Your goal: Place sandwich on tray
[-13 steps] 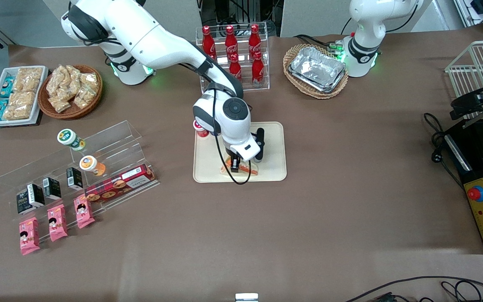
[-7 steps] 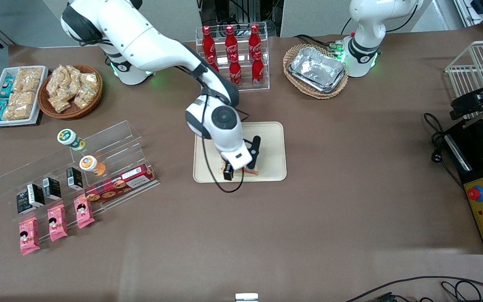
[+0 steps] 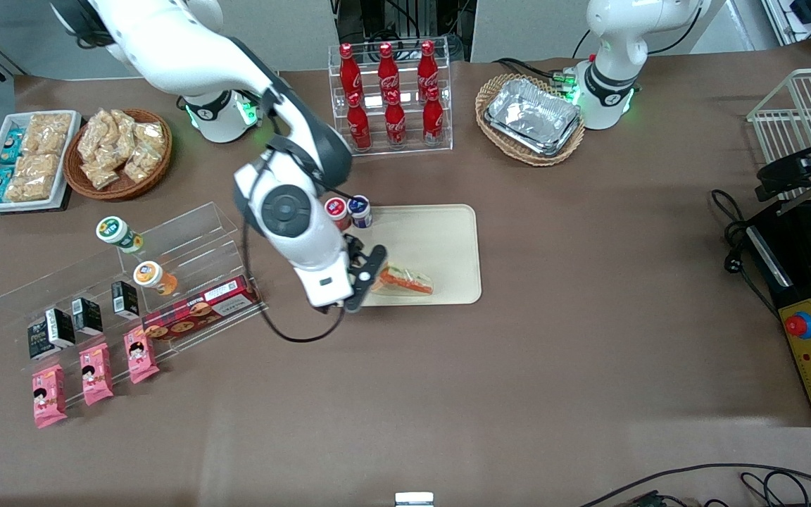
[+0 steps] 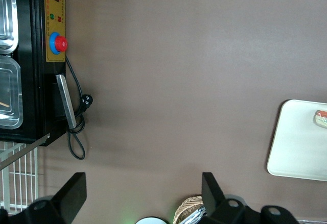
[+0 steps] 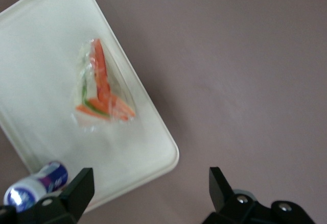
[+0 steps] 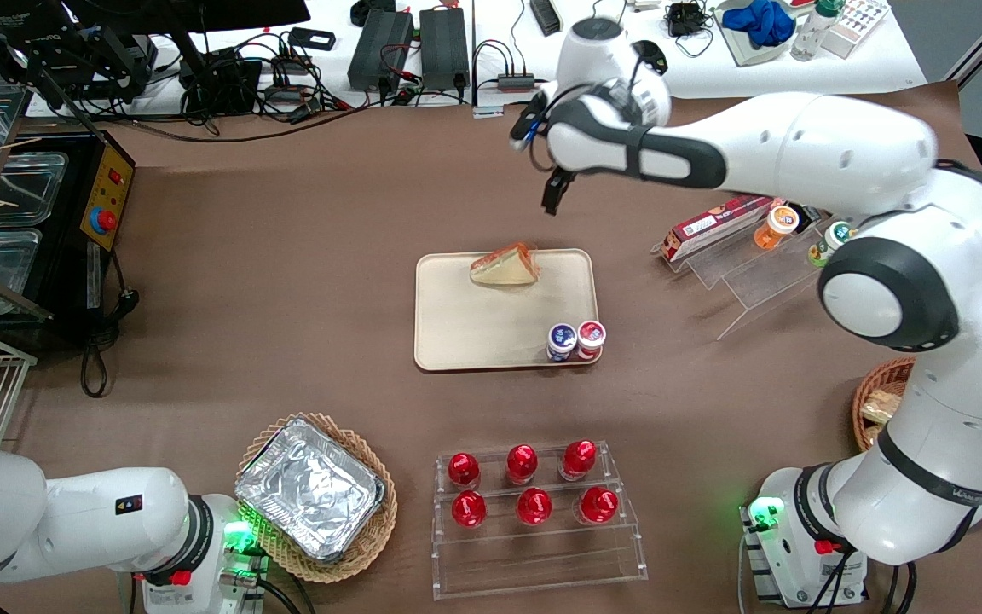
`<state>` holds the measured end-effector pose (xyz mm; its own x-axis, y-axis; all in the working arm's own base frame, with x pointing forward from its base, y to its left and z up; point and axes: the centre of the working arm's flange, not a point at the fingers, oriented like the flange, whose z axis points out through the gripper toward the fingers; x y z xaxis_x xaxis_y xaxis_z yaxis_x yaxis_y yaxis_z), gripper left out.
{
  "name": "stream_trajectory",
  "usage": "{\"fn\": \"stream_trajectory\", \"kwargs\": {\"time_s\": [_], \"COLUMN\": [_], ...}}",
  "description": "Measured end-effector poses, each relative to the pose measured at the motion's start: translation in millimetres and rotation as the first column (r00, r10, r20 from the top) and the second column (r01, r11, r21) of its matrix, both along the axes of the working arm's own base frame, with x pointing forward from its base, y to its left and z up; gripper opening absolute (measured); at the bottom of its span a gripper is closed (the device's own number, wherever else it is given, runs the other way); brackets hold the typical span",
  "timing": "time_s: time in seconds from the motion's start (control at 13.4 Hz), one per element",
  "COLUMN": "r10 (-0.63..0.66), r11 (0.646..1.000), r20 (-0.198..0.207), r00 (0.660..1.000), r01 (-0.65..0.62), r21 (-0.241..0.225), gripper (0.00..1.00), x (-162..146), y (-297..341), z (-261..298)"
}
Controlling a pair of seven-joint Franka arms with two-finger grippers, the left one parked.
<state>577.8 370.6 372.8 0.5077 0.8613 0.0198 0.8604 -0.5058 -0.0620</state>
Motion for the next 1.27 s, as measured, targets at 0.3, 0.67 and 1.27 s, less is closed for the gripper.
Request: {"fn": "stream_trajectory", "kwargs": {"time_s": [0.3,0.67,1.27], "r10": [-0.182,-0.418,-0.680], "r11": [0.982,0.906,0.727], "r20": [-0.034,0.023,0.067], "r00": [0.983,0.908,0.730], "r01": [0.180,0.418,0.683], "r21": [-0.055,-0.064,-0.070], "gripper": [1.00,1.00,1.00], "x": [6.1,22.8,27.0], "y": [-71.5,-212.7,-399.6], "z": [74.7,159.3,199.7]}}
